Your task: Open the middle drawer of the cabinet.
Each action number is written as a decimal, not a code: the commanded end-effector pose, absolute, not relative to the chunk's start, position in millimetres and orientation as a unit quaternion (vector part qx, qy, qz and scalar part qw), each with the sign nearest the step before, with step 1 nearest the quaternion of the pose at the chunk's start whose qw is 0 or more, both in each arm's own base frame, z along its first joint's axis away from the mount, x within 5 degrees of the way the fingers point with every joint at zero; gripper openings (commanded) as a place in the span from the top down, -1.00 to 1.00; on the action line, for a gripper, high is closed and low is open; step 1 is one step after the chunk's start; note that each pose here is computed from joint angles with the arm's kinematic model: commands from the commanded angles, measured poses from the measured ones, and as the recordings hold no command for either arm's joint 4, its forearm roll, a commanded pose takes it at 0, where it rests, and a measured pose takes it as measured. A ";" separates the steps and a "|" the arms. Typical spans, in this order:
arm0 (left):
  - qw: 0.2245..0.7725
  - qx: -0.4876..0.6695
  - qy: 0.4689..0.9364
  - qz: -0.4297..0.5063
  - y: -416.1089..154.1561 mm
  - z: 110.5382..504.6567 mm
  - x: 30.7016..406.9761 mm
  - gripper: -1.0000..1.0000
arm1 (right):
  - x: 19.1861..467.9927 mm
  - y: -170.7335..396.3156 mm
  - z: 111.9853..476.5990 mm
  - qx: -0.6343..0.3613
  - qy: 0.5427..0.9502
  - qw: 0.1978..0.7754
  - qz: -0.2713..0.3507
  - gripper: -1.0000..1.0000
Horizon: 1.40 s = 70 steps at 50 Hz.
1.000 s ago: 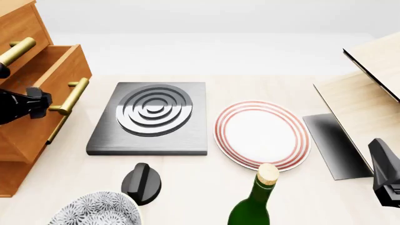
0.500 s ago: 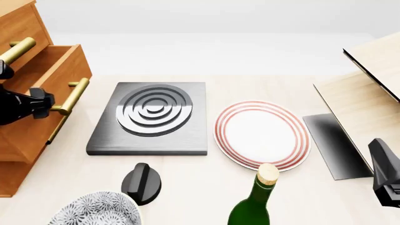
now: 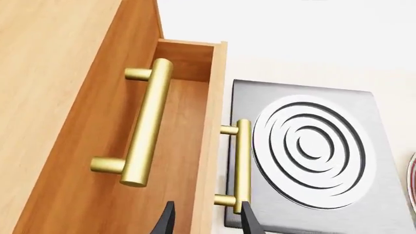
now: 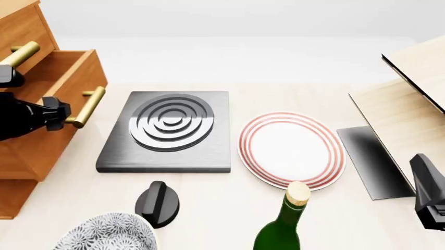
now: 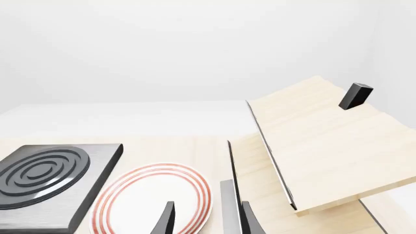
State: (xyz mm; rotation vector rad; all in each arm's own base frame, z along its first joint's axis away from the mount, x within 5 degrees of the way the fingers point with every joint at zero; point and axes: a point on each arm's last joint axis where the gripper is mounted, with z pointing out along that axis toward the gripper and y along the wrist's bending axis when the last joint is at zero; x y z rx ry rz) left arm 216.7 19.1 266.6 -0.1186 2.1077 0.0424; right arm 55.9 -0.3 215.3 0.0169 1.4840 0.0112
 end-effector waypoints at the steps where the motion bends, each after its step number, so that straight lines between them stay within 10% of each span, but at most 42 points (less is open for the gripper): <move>1: 0.439 -0.057 0.897 -0.010 8.8 235.7 219.8 -1.00 | 56.1 -0.1 214.8 0.005 0.676 0.737 0.004 -1.00; 70: 0.428 -0.014 0.903 -0.049 -21.4 236.1 215.7 -1.00 | 56.1 -0.1 214.8 0.005 0.676 0.737 0.004 -1.00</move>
